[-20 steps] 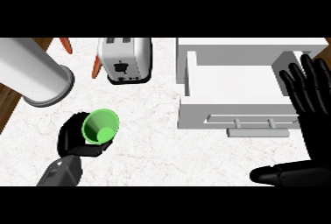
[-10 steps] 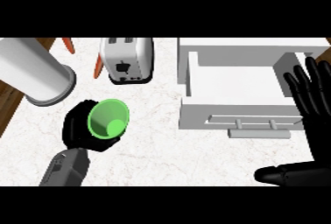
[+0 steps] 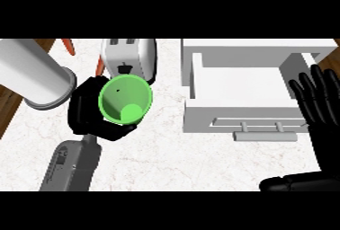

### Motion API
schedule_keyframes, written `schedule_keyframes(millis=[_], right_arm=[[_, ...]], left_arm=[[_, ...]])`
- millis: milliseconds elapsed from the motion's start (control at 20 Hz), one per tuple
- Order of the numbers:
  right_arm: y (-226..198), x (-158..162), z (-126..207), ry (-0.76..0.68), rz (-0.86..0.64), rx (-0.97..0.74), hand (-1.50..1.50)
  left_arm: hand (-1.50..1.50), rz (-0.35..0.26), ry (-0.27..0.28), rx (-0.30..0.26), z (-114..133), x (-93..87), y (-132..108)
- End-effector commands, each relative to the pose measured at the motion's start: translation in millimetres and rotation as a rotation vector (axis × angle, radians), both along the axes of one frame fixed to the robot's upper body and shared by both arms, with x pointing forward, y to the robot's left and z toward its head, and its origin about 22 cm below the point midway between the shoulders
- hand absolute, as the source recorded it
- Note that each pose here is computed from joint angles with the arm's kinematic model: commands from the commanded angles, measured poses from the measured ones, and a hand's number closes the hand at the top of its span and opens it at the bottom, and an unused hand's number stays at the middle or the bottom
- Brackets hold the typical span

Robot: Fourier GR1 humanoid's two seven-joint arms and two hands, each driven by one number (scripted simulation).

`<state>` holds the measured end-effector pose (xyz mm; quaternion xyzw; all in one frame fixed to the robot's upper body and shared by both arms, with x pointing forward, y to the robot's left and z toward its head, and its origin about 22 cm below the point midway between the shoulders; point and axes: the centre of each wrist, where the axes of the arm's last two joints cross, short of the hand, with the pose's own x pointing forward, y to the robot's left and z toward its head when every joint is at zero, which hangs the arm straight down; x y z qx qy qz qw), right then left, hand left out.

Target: Pick up the cup, place it into the drawer and close the drawer

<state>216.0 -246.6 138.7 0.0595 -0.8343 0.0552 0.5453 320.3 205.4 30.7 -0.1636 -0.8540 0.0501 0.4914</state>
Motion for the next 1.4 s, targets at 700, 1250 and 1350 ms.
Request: schedule_keyframes(millis=[700,1250,1350], right_arm=[[-1.6,-0.5,3.5,-0.013,0.0,-0.006,-1.5],[2.0,10.8,4.0,0.001,0.016,-0.01,-1.5],[-2.3,25.0,1.4,-0.006,-0.002,-0.008,-1.5]], left_arm=[[1.5,-0.014,-0.041,0.14,141.5,55.8,-103.9],[1.5,0.003,0.029,0.223,164.0,98.0,-146.3],[1.5,0.003,0.035,0.224,153.3,91.5,-153.7]])
